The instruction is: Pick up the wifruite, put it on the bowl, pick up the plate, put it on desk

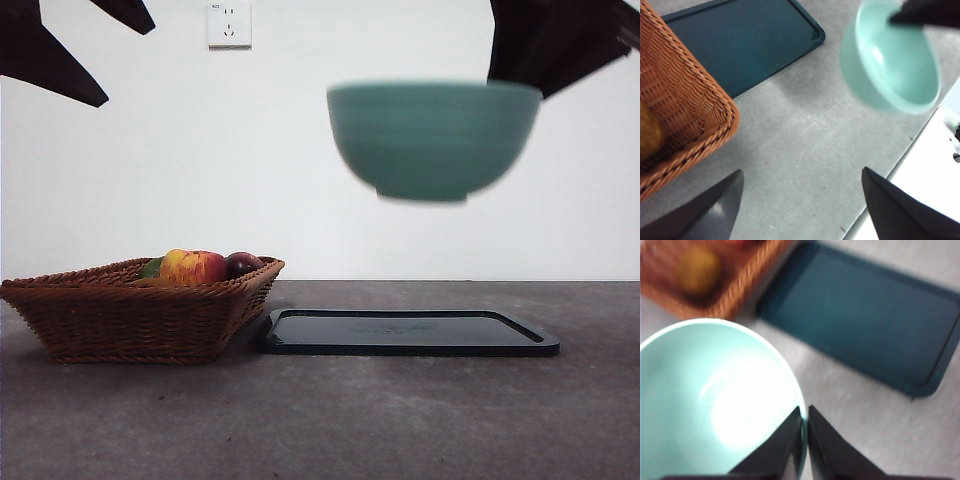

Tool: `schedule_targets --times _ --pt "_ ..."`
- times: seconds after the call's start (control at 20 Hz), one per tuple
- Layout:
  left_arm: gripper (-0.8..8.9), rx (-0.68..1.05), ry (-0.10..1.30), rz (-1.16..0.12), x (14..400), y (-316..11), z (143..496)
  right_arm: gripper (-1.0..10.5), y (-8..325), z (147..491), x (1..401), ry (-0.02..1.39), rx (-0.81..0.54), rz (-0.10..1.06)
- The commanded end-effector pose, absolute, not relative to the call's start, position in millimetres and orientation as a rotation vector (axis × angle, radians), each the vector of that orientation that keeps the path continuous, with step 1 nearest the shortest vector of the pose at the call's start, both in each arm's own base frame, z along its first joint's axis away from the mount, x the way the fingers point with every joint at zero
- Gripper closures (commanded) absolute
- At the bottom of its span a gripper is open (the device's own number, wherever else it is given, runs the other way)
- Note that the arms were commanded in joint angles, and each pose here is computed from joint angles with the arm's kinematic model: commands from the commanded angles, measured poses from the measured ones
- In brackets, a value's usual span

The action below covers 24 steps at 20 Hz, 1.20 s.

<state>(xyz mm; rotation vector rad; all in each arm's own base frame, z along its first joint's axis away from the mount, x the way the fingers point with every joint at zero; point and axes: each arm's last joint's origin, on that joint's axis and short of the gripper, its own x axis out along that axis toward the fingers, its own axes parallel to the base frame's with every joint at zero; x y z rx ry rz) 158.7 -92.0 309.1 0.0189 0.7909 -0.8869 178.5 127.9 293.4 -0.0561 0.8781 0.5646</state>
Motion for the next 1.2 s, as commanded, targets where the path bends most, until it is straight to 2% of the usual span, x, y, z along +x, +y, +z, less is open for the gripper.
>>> schedule_targets --times 0.05,0.35,0.65,1.2 --pt "4.4 0.031 0.777 -0.899 160 -94 311 9.4 136 279 175 0.901 -0.062 0.581" --pt "4.4 0.031 0.777 -0.899 160 -94 311 9.4 144 233 172 0.932 -0.031 0.567" --pt "4.4 0.031 0.778 -0.899 160 -94 311 9.4 158 206 186 0.998 -0.058 0.555" --pt "4.4 0.031 0.778 -0.899 160 -94 311 9.2 164 189 193 1.057 -0.062 0.531"
